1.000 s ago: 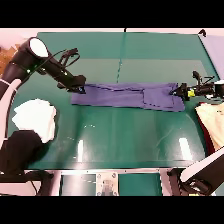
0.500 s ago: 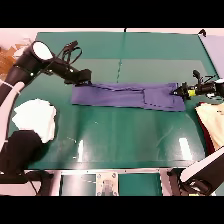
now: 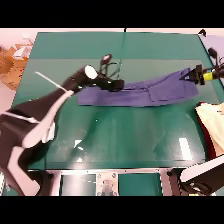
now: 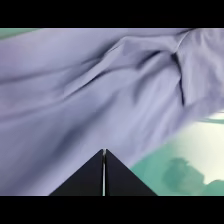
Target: Fold the shirts.
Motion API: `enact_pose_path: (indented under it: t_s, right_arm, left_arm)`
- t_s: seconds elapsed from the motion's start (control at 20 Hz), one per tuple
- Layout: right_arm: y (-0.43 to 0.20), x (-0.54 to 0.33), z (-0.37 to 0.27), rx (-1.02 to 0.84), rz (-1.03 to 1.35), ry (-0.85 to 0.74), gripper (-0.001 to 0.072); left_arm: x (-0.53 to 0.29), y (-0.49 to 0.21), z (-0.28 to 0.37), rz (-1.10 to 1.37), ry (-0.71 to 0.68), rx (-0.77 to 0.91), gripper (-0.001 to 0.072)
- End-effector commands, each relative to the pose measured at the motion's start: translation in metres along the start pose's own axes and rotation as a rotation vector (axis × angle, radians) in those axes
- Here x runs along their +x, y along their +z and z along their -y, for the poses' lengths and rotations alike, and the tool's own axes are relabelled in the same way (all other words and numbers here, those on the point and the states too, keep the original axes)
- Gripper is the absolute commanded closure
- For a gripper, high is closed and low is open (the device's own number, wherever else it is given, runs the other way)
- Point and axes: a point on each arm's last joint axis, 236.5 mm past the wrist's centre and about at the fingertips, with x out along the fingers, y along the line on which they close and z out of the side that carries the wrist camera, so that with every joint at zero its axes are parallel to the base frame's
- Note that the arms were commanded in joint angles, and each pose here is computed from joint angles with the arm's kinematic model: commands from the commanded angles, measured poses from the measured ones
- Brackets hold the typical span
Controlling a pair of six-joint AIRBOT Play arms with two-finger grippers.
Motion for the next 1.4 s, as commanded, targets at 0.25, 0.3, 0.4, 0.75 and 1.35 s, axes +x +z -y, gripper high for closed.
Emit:
enact_pose_path:
  t_s: [0.25, 0.3, 0.4, 0.75, 1.35]
  right_arm:
    - [-0.008, -0.020, -0.134, -0.200, 0.019, 0.061, 0.0696]
    - [-0.010, -0.015, -0.142, -0.216, 0.009, 0.065, 0.0696]
    - [-0.012, -0.007, -0.152, -0.229, -0.009, 0.073, 0.0696]
    - [-0.018, 0.010, -0.170, -0.203, -0.043, 0.086, 0.0696]
    - [-0.080, 0.282, -0.356, -0.261, -0.019, 0.196, 0.0693]
  left_arm:
    - [0.112, -0.022, 0.051, -0.018, -0.123, -0.034, 0.0686]
    - [0.117, -0.026, 0.051, -0.027, -0.131, -0.056, 0.0686]
    - [0.118, -0.031, 0.050, -0.043, -0.136, -0.065, 0.0686]
    - [0.016, -0.006, -0.002, -0.220, -0.101, -0.001, 0.0688]
    - [-0.314, 0.028, -0.208, -0.243, 0.678, -0.116, 0.0687]
